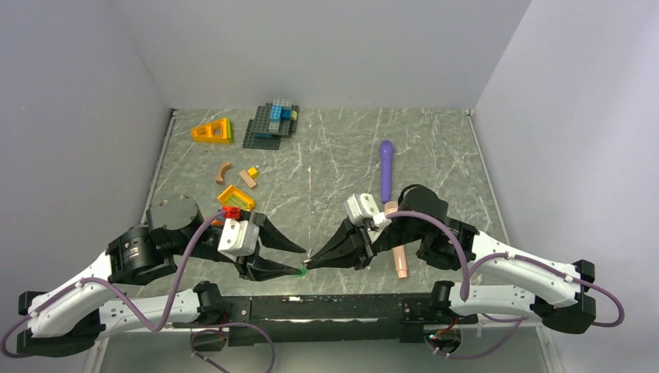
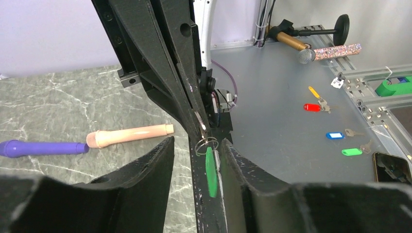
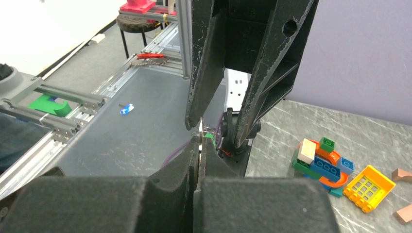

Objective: Remove the keys from the keyring

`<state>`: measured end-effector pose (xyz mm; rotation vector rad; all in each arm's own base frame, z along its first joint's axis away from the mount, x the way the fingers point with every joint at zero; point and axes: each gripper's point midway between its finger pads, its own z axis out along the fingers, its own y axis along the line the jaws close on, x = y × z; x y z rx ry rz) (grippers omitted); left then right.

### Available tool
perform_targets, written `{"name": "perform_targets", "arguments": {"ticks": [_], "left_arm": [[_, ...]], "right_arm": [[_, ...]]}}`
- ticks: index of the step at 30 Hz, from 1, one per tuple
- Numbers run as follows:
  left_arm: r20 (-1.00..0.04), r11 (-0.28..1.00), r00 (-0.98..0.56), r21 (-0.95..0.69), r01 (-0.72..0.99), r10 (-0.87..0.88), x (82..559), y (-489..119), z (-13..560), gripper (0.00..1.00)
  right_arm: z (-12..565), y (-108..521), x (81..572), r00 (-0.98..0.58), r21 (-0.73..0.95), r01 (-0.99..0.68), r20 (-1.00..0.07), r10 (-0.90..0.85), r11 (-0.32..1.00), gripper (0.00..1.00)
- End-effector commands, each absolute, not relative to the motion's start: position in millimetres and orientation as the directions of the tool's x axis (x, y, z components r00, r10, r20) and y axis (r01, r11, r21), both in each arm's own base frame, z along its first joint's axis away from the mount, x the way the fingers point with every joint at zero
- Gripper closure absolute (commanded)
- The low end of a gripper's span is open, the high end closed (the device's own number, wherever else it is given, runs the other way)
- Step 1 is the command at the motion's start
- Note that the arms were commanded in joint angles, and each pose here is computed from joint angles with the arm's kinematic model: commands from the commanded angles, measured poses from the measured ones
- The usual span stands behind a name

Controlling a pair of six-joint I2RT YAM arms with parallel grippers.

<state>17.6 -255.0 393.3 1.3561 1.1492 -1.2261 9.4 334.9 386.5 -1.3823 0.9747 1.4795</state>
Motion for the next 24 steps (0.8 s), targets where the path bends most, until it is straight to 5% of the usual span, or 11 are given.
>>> {"name": "perform_targets", "arguments": {"ticks": [1,10,20,24], "left_arm": [[-0.997,-0.145,0.075,0.069,0.987,0.034,12.5,-253.9,400.1,0.57],[-0.997,-0.149,0.069,0.063,0.987,0.038,12.9,-256.3,396.7,0.67],[-0.997,-0.132,0.066,0.060,0.989,0.040,16.5,-258.5,397.9,0.98],[-0.997,-0.127,0.065,0.061,0.990,0.035,16.9,-258.1,398.9,1.00]], "right_arm": [[420.8,329.7,8.1,0.037,-0.095,-0.947,-0.981,0.189,-0.305,1.00],[421.6,332.4,13.4,0.040,-0.096,-0.956,-0.979,0.199,-0.278,1.00],[422.4,332.0,15.4,0.041,-0.095,-0.960,-0.978,0.206,-0.263,1.00],[423.4,331.0,16.7,0.044,-0.098,-0.963,-0.977,0.211,-0.253,1.00]]}}
